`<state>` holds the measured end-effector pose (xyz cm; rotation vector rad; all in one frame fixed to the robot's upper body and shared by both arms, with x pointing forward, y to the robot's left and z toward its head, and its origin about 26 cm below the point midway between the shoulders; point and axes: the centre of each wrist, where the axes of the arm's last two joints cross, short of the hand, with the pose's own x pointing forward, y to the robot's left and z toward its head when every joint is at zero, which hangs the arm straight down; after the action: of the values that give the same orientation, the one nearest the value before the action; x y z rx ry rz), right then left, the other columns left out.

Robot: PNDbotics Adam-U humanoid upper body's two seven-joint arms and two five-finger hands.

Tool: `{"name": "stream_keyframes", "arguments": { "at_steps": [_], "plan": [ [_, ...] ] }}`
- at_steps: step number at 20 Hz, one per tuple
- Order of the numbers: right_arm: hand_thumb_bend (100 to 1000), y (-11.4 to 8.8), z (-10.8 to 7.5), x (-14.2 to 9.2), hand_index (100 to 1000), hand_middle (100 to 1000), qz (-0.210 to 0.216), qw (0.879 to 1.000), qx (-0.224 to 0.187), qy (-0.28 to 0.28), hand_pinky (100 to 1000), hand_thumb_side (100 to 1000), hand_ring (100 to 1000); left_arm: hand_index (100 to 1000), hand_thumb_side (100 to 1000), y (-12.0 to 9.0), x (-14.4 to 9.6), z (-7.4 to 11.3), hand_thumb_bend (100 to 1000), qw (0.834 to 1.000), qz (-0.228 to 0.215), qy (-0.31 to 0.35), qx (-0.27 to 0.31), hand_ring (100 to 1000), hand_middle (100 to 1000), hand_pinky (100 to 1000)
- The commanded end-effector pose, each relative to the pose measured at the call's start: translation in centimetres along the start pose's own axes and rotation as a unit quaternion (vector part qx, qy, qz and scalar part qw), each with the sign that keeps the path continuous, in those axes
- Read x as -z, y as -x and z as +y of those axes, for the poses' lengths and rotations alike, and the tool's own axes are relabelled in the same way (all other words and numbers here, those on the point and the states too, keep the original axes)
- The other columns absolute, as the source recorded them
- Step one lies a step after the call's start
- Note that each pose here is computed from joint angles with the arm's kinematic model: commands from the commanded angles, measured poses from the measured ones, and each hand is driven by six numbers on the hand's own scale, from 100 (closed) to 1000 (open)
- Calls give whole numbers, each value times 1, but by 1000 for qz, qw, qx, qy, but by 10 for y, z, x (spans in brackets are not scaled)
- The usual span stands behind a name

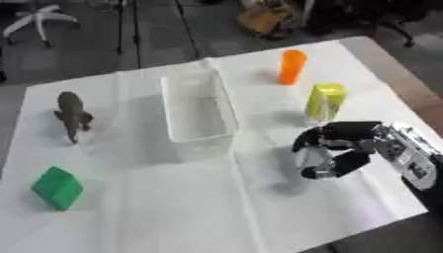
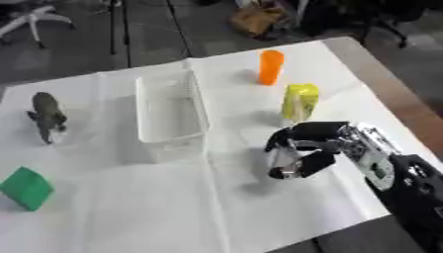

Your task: Pick up objects on the table and place them in the box.

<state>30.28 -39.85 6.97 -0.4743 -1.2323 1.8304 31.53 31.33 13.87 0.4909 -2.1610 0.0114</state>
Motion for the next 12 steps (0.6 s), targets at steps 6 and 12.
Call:
{"name": "stream_keyframes", "arguments": {
  "at_steps": [6,12],
  "plan": [
    [467,5,-5,-2,905,874,-77,986,-84,-123,526,860,717,743,1000,-6,5,2,342,1000,-14,1,-1,669,624,614],
    [482,5,-6,-1,901,869,-75,986,-88,-124,501,717,695,743,1000,-6,4,2,342,1000,-13,2,0,669,624,614]
  ]
}}
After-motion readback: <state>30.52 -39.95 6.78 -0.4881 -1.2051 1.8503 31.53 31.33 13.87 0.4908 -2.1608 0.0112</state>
